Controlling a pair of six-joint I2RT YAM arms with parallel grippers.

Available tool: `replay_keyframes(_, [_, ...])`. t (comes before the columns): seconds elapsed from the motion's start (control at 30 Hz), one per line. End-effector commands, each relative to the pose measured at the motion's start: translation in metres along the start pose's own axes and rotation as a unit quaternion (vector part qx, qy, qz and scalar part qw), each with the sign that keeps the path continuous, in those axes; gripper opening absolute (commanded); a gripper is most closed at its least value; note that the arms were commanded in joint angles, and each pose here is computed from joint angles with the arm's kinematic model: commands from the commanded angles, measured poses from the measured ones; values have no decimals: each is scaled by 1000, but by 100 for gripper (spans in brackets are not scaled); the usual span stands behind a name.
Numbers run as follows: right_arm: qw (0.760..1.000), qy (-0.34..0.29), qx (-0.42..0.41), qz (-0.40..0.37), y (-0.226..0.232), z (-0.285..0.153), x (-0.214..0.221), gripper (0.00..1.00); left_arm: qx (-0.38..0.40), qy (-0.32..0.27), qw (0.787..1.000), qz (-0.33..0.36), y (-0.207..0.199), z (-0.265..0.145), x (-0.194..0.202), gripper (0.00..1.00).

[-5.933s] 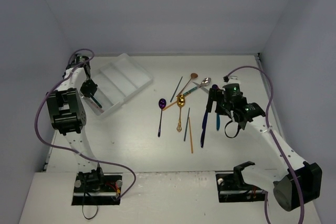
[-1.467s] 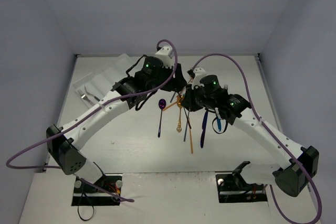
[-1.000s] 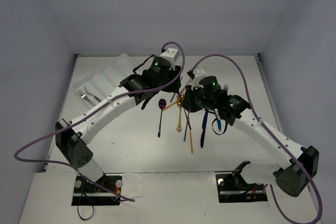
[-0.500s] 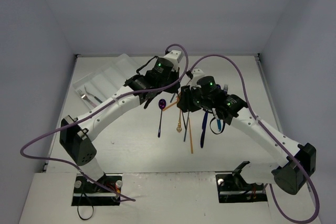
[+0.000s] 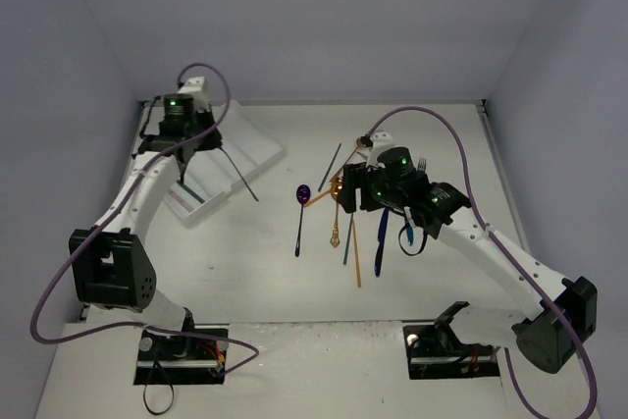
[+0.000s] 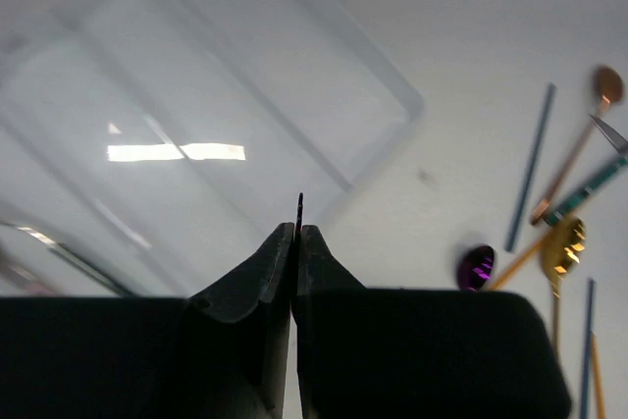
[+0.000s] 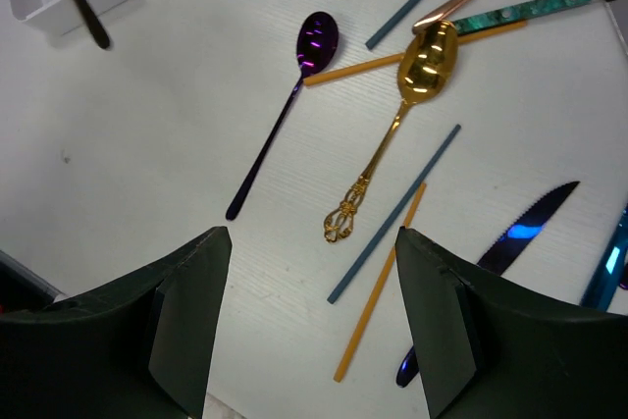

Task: Sort the eating utensils into containers

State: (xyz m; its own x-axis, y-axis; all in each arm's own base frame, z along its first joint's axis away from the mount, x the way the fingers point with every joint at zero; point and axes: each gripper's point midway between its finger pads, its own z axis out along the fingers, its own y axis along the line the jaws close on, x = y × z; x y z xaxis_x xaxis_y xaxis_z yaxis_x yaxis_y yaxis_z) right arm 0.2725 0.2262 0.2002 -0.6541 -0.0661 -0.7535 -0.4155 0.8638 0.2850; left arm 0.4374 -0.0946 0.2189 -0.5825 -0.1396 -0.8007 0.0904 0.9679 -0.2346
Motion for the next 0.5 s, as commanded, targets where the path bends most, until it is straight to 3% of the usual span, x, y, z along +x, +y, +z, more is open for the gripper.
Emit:
replay_keyframes(0.0, [999, -41, 12, 13, -20, -12, -14, 66, -31, -84, 995, 37, 66, -21, -62, 0])
replay_keyframes(0.23, [998, -39, 37, 30, -55, -16, -10, 66, -71, -25, 997, -1, 175, 22, -48, 0])
replay_keyframes(0.47, [997, -28, 59, 40, -71, -13, -4, 66, -95, 24, 995, 4, 224, 53, -31, 0])
